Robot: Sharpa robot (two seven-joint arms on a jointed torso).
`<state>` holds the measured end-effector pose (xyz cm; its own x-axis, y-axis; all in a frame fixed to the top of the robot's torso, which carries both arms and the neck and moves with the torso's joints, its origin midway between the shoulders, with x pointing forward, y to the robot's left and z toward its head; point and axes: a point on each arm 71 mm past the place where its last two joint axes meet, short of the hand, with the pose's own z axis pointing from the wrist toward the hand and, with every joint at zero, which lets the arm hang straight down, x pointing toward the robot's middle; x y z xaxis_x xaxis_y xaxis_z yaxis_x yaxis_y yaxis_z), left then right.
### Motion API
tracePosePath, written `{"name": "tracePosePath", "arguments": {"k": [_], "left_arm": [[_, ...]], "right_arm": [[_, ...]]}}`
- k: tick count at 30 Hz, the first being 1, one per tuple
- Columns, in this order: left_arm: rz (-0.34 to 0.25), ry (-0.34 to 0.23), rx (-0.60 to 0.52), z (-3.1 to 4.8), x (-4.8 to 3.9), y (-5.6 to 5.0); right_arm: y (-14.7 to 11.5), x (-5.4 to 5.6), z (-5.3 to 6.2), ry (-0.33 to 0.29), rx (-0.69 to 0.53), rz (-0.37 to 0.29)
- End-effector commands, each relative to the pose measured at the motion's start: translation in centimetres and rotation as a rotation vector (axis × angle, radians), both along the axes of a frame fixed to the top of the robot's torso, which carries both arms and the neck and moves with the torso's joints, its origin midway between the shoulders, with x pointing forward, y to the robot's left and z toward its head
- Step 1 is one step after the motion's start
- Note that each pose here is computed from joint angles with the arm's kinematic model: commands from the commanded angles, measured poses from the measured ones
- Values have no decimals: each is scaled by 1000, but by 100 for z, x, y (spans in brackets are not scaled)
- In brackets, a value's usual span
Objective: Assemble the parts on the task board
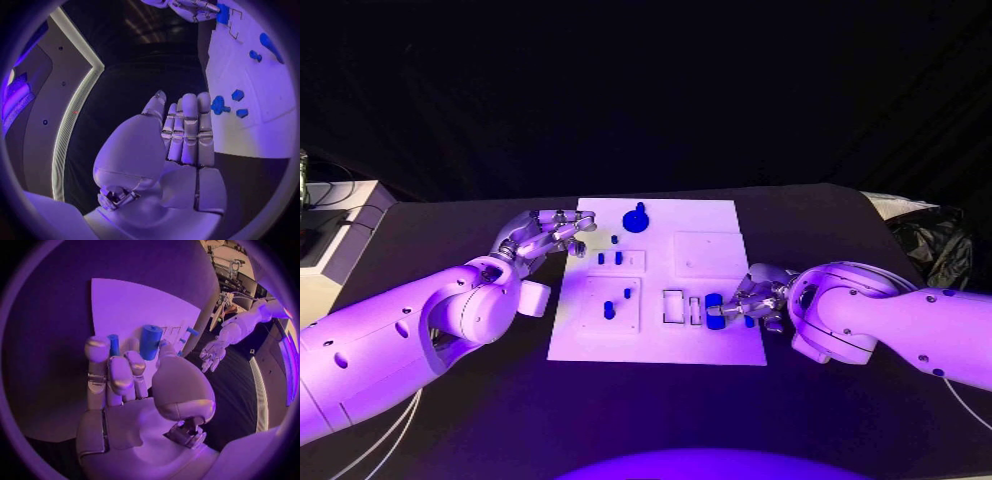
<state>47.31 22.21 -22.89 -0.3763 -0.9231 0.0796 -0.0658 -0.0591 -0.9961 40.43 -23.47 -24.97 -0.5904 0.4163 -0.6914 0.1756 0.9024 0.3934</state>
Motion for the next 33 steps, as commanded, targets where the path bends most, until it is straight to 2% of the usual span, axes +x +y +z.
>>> {"name": "tracePosePath", "arguments": {"k": [1, 15, 24, 33], "left_arm": [[-24, 4, -8, -3, -12, -20], [-27, 15, -4, -20, -14, -4], [-27, 17, -4, -23, -15, 0], [-24, 18, -1, -24, -15, 14]], "right_arm": [[8, 14, -27, 5, -33, 7], [95, 90, -96, -5, -77, 28], [171, 64, -153, 14, -71, 45], [121, 51, -146, 4, -53, 12]]}}
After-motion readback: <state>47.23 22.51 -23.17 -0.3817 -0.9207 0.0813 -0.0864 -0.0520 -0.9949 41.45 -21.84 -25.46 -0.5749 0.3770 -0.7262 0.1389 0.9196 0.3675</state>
